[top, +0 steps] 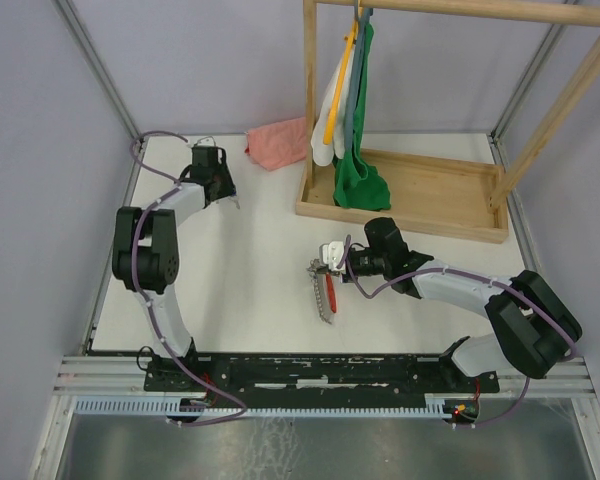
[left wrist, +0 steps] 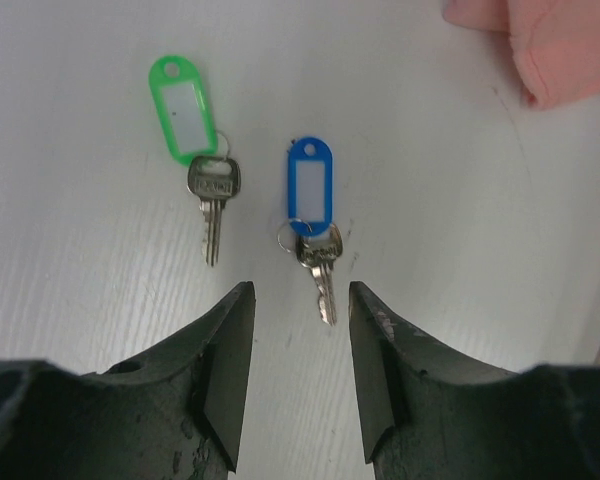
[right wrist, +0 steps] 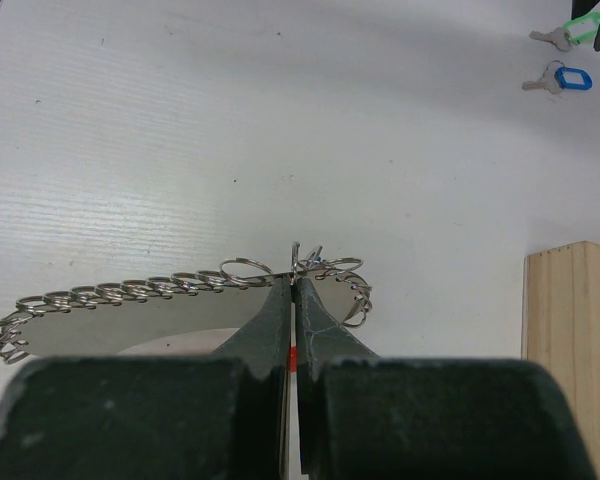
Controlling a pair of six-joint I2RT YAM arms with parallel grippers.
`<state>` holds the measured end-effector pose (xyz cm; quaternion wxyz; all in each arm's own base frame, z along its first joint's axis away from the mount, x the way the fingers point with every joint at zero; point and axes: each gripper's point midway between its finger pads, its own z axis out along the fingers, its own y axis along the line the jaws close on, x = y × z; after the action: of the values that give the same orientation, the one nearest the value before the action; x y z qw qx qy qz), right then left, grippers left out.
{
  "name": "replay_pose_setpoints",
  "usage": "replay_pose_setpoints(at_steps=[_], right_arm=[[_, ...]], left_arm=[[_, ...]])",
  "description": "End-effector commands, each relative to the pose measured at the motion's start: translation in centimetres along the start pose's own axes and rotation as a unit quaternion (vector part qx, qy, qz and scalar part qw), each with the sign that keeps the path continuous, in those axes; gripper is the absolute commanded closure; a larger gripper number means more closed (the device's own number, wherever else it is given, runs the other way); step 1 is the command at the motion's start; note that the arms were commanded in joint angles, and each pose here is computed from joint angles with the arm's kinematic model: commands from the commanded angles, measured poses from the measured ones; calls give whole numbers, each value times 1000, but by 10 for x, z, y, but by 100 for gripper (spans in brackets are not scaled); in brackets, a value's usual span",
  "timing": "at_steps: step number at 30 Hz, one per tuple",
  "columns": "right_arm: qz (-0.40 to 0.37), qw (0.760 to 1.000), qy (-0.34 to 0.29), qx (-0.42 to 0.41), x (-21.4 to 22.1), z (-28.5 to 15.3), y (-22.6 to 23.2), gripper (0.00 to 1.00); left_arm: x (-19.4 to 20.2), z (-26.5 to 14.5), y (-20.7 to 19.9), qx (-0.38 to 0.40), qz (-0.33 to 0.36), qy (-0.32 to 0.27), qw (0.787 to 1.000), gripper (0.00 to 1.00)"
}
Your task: Put the keys on the keyring
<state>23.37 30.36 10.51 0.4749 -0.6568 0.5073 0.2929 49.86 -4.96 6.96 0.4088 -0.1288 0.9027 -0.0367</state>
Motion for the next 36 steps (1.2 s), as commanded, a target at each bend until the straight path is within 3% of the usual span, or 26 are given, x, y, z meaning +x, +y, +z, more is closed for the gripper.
replay_pose_setpoints(at_steps=[1, 13, 17, 23, 27, 31, 36], right_arm=[[-17, 1000, -19, 7, -13, -1, -7, 99], [-13, 1000, -12, 2, -9, 0, -6, 99], [-14, 1000, -13, 2, -10, 0, -6, 99], [-16, 1000, -18, 1, -13, -1, -5, 99], [-21, 1000, -23, 3, -16, -4, -4, 99], [-22, 999, -22, 8, -17, -6, -5, 99], [-25, 999, -21, 15, -18, -9, -6, 99]], left_arm=[[-34, 20, -6, 19, 49, -20, 998, 52], [8, 61, -6, 31, 72, 75, 994, 59], [34, 56, -2, 26, 55, 111, 992, 70], [80, 10, -16, 33, 51, 145, 988, 84], [116, -35, -25, 29, 65, 152, 986, 87], [154, -80, -34, 37, 75, 155, 984, 85], [176, -124, -54, 87, 45, 142, 985, 73]])
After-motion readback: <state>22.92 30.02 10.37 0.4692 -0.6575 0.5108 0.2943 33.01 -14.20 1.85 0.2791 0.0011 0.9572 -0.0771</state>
